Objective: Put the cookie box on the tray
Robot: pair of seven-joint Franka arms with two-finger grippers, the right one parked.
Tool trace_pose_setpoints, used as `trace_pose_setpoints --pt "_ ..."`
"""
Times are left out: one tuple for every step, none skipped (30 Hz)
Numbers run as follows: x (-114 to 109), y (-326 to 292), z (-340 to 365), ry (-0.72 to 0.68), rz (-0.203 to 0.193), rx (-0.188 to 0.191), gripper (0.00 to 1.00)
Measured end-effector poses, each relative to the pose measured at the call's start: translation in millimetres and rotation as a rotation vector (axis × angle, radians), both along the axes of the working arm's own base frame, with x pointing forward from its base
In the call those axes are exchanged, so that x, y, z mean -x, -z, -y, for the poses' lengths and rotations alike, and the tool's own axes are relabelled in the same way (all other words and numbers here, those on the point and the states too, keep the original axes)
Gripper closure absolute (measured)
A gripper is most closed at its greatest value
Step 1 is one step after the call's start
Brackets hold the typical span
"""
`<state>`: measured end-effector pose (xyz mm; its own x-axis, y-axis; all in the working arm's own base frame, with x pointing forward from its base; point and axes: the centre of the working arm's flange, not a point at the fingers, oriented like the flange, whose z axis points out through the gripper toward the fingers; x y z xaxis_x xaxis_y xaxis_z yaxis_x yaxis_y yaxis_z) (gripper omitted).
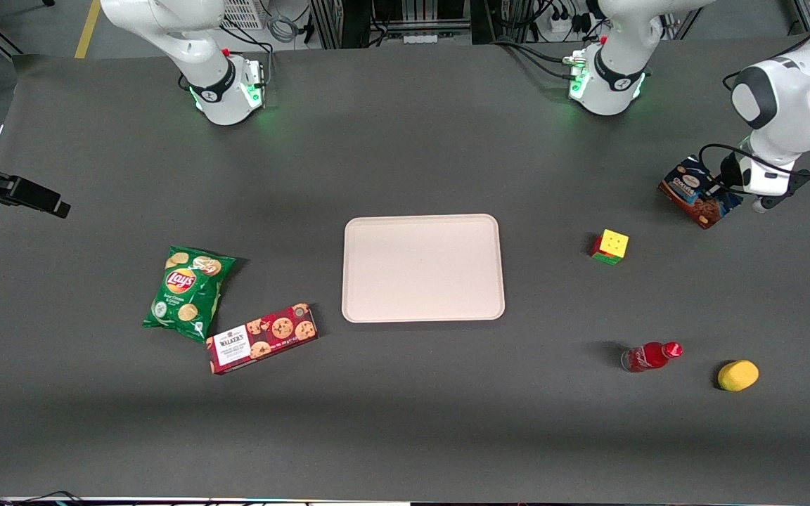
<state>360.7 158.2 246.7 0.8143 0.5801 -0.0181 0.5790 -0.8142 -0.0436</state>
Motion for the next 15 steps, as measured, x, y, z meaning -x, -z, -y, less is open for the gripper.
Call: trace_pose_setpoints --pt "-2.2 -2.4 -0.6 0.001 -0.003 0.000 0.85" --pt "-4.9 -5.6 -1.2 0.002 -0.008 0.001 0.85" --pt "-8.1 -9.6 -1.8 0.004 -0.017 0.002 0.85" --pt "-12.2 -15.2 -2.7 0.006 -0.028 0.003 0.85" --pt "-16.8 -21.8 -3.9 0.007 -0.040 0.005 0.85" --pt "-22.0 -29.6 -5.4 0.007 -0.053 0.007 0.85" --pt "-27.7 -38.8 -6.9 0.006 -0.066 0.011 0.85" --pt "-34.0 -49.6 -8.0 0.004 -0.079 0.016 0.85" --pt "-40.7 -61.7 -8.2 0.003 -0.091 0.021 0.85" --pt "-47.6 -74.3 -7.3 0.003 -0.101 0.028 0.85" --pt "-54.8 -88.6 -5.4 0.005 -0.112 0.035 0.85" --pt "-61.3 -102.9 -2.7 0.010 -0.121 0.039 0.85" --pt "-67.6 -118.3 0.3 0.017 -0.130 0.042 0.85" --pt "-72.8 -133.3 3.2 0.023 -0.136 0.043 0.85" --pt "-77.6 -148.4 6.0 0.030 -0.142 0.044 0.85"
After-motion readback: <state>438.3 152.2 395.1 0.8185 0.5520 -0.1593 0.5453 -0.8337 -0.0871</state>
